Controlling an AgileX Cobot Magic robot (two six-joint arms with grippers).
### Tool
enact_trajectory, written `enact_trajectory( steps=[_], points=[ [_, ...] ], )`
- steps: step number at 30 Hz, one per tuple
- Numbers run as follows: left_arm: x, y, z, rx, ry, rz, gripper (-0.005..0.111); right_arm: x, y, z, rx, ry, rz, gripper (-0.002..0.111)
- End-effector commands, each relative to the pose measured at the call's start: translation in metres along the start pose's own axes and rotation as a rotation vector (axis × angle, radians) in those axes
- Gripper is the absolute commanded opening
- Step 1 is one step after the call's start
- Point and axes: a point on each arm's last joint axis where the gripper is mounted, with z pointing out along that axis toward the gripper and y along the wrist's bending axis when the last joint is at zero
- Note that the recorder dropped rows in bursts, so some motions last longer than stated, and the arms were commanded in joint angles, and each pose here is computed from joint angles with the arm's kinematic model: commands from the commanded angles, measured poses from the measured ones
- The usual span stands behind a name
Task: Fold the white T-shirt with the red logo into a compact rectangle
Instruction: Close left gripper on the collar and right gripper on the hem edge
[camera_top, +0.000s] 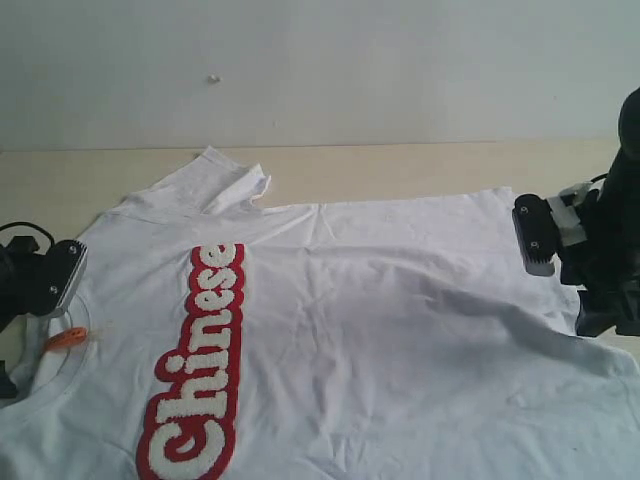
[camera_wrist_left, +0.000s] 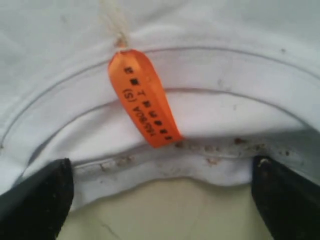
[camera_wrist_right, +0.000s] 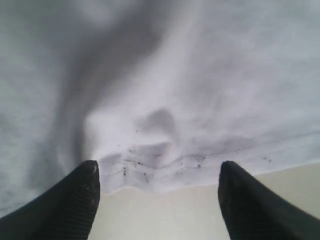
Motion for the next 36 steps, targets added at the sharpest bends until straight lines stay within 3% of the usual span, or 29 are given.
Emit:
enact_trajectory(
  steps=[1,18,29,36],
  points=[
    [-0.006,0.003,0.026,-0.077,-0.05,-0.143,0.093,0.0,-0.002,0.013,-0.031,0.014,-0.054,0.065],
    [-0.007,0.003,0.026,-0.07,-0.05,-0.143,0.093,0.005,-0.008,0.034,-0.015,0.073,-0.168,0.065],
    [-0.008,-0.009,0.028,0.06,-0.063,-0.087,0.093,0.003,-0.006,0.034,-0.028,0.05,-0.14,0.065],
    [-0.008,-0.016,0.049,0.145,-0.062,-0.092,0.093,0.002,-0.006,0.034,-0.03,0.039,-0.128,0.065]
  ],
)
